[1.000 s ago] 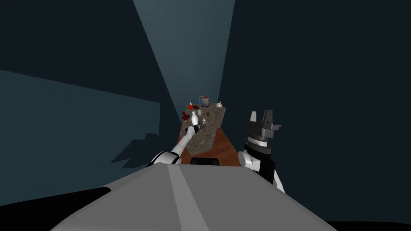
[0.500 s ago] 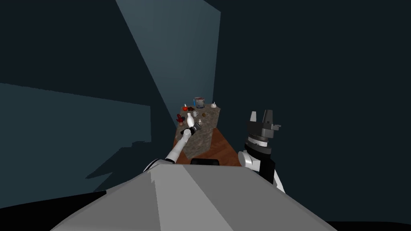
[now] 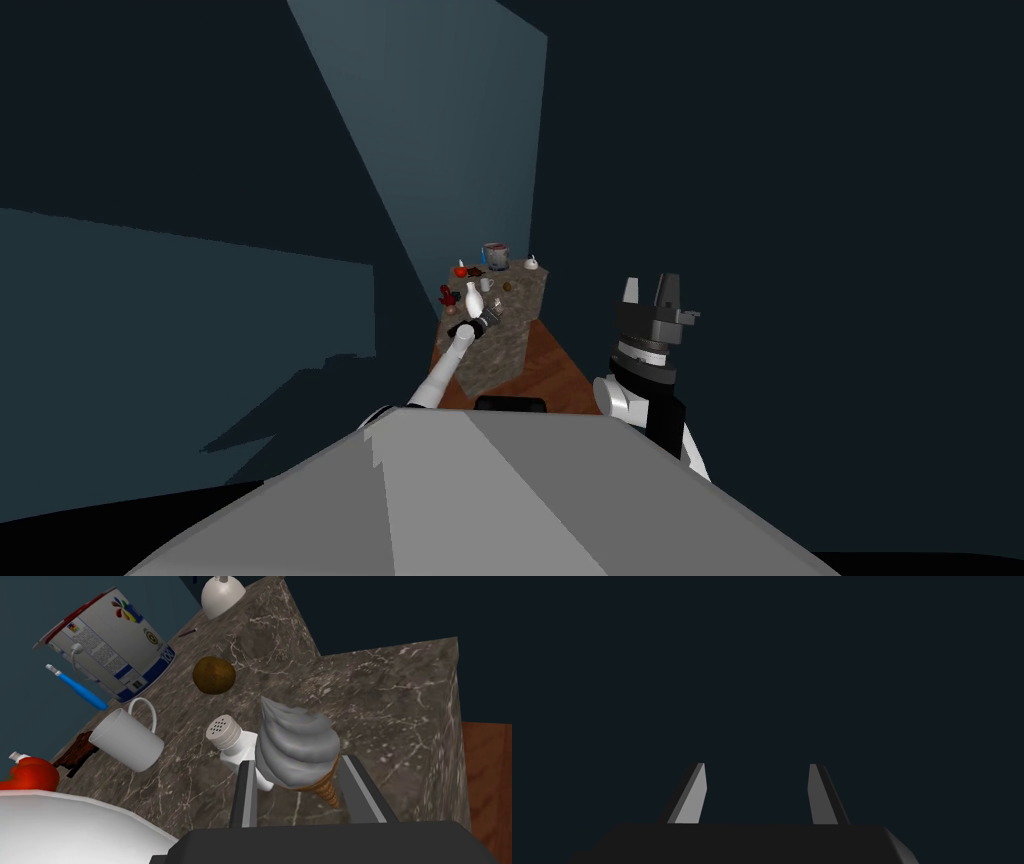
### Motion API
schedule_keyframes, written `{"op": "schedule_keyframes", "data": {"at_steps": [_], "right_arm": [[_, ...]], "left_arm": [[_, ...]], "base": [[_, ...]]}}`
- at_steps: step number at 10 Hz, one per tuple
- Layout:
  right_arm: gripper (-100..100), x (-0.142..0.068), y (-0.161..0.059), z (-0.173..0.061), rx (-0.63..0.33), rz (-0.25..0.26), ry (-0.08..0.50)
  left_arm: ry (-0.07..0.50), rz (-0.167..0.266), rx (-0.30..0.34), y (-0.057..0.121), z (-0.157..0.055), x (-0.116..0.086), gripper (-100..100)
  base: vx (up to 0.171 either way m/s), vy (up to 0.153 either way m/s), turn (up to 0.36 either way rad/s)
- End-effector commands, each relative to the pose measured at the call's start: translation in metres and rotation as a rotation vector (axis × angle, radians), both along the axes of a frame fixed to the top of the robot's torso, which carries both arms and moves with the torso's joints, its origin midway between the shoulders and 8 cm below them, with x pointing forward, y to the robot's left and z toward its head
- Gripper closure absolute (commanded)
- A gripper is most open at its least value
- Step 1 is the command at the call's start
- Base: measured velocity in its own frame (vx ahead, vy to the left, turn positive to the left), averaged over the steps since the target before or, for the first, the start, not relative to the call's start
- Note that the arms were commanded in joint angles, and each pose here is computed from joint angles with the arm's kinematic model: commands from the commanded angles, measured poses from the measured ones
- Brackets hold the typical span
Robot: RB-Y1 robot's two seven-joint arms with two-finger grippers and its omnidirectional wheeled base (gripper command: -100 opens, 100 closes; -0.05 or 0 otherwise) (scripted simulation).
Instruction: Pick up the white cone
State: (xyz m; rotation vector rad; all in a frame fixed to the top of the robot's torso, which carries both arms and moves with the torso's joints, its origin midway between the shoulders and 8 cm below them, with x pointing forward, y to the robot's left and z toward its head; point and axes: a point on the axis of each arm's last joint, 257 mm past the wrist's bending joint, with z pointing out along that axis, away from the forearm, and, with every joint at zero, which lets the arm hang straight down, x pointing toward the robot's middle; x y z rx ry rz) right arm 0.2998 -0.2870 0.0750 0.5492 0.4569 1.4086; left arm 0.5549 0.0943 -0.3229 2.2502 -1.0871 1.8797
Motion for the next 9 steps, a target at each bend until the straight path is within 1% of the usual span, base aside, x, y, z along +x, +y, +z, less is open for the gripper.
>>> {"op": "schedule_keyframes", "data": {"at_steps": [1, 2, 3, 4, 5, 6, 7, 8, 9], "right_arm": [[0, 0.0, 0.0, 0.0, 0.0, 0.0, 0.0], [0, 0.0, 0.0, 0.0, 0.0, 0.0, 0.0], [0, 0.0, 0.0, 0.0, 0.0, 0.0, 0.0], [0, 0.0, 0.0, 0.0, 0.0, 0.0, 0.0], [0, 0.0, 0.0, 0.0, 0.0, 0.0, 0.0], [0, 0.0, 0.0, 0.0, 0.0, 0.0, 0.0], [0, 0.0, 0.0, 0.0, 0.0, 0.0, 0.0], [0, 0.0, 0.0, 0.0, 0.0, 0.0, 0.0], [0, 0.0, 0.0, 0.0, 0.0, 0.0, 0.0]], "left_arm": [[-0.002, 0.063, 0.026, 0.035, -0.004, -0.005, 100], [0.009, 0.071, 0.028, 0.039, -0.01, -0.011, 100], [0.016, 0.079, 0.026, 0.042, -0.012, -0.015, 100], [0.017, 0.09, 0.009, 0.045, -0.01, -0.019, 100], [0.016, 0.096, -0.016, 0.044, -0.004, -0.017, 100], [0.017, 0.097, -0.019, 0.044, -0.004, -0.017, 100], [0.008, 0.154, 0.017, 0.078, -0.007, -0.024, 100], [0.009, 0.164, 0.024, 0.082, -0.006, -0.029, 100], [0.018, 0.181, -0.009, 0.086, -0.005, -0.037, 100]], "base": [[0.016, 0.008, -0.335], [0.017, 0.019, -0.402], [0.013, 0.018, -0.122], [0.007, 0.005, 0.022], [-0.002, -0.003, 0.036], [0.0, 0.0, 0.0], [0.016, 0.006, -0.319], [0.022, 0.02, -0.439], [0.009, 0.02, -0.122]]}}
